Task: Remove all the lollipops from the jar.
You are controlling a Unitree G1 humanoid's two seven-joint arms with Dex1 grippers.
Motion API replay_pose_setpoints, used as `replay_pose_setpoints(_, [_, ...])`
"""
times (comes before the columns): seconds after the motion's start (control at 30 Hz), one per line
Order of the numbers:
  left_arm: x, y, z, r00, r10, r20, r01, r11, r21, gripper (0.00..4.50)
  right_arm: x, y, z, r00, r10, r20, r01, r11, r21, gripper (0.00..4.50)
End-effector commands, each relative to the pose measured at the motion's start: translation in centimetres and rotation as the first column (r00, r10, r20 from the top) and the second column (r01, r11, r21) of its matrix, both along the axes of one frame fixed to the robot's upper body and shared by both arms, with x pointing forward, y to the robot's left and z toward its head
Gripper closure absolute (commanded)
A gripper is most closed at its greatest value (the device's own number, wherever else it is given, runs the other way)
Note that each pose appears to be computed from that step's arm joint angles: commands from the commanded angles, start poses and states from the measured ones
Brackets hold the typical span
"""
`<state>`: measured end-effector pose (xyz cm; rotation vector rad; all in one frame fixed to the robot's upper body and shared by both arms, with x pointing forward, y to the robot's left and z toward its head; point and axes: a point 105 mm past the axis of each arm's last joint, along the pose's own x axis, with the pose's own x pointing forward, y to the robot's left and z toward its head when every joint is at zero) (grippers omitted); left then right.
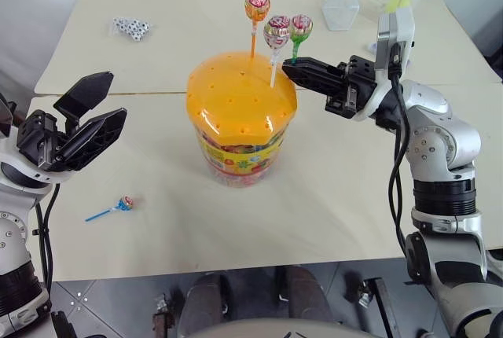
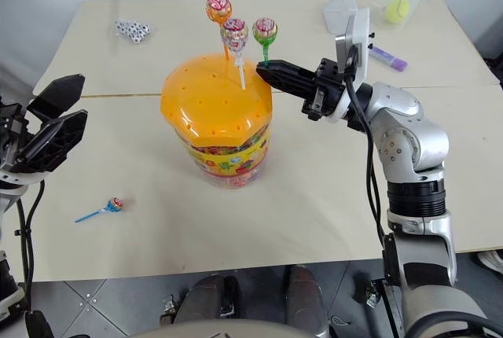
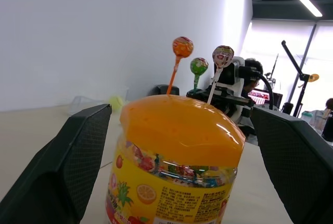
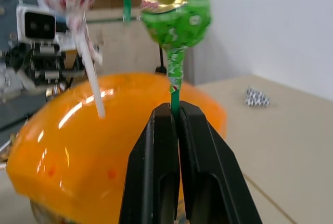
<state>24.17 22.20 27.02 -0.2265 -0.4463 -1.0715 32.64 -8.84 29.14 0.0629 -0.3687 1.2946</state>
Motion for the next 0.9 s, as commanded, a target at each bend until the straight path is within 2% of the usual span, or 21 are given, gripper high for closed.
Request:
replay_pose_setpoints(0.03, [-0.8,-0.4,1.0,0.996,-0.062,0.071,0.064,0.998,-0.02,0.0,0.0,-3.0,3.7,0.99,-0.073,0.118,0.053,0.985,0.166,4.44])
replay_pose_setpoints(0.13, [-0.9,-1.1,0.1,0.992,-0.117,0.046,0.115,0.992,0.042,0.0,0.0,-6.0,5.3,0.979,-0.145,0.141,0.112,0.968,0.224,4.44])
replay_pose_setpoints(0.17, [-0.9,-1.3,-0.1,0.992,-0.122,0.043,0.119,0.991,0.063,0.0,0.2,-6.6,5.4,0.976,-0.166,0.138,0.133,0.967,0.217,4.44])
replay_pose_setpoints(0.2, [-0.8,-1.7,-0.8,0.991,-0.128,0.04,0.122,0.984,0.129,0.0,0.5,-7.5,4.6,0.973,-0.197,0.123,0.181,0.975,0.132,4.44])
replay_pose_setpoints(0.27, [-0.8,-2.2,-2.0,0.989,-0.143,0.032,0.131,0.962,0.239,0.0,1.3,-9.5,1.5,0.957,-0.284,0.066,0.29,0.95,-0.114,4.44])
replay_pose_setpoints(0.33, [-1.0,-2.5,-3.3,0.986,-0.163,0.026,0.144,0.929,0.342,0.0,1.6,-12.9,-3.0,0.916,-0.399,0.031,0.376,0.83,-0.411,4.44])
replay_pose_setpoints(0.37, [-1.1,-2.5,-3.6,0.985,-0.171,0.023,0.151,0.918,0.366,0.0,1.5,-14.5,-4.9,0.898,-0.439,0.028,0.391,0.767,-0.508,4.44])
replay_pose_setpoints(0.5, [-1.3,-2.1,-4.7,0.983,-0.185,-0.009,0.173,0.9,0.4,0.0,0.1,-19.0,-11.5,0.854,-0.519,0.031,0.371,0.567,-0.736,4.44])
replay_pose_setpoints(0.6, [-1.2,-1.9,-4.8,0.984,-0.179,-0.004,0.165,0.9,0.402,0.0,-0.8,-20.4,-14.4,0.854,-0.52,0.02,0.334,0.518,-0.788,4.44])
replay_pose_setpoints(0.63, [-1.2,-1.8,-4.8,0.984,-0.177,-0.002,0.163,0.902,0.401,0.0,-0.8,-20.8,-14.9,0.845,-0.535,0.017,0.339,0.51,-0.791,4.44])
replay_pose_setpoints(0.77, [-1.1,-1.6,-4.4,0.987,-0.16,0.002,0.147,0.915,0.374,0.0,-0.9,-21.2,-15.7,0.829,-0.559,-0.038,0.331,0.543,-0.772,3.56])
replay_pose_setpoints(0.8, [-1.1,-1.5,-4.2,0.987,-0.158,0.011,0.143,0.921,0.362,0.0,-1.0,-20.9,-15.5,0.837,-0.545,-0.05,0.324,0.568,-0.757,3.13])
replay_pose_setpoints(0.9, [-1.1,-1.2,-3.7,0.99,-0.138,0.013,0.126,0.935,0.331,0.0,-1.5,-19.1,-12.9,0.897,-0.439,-0.05,0.309,0.703,-0.641,2.12])
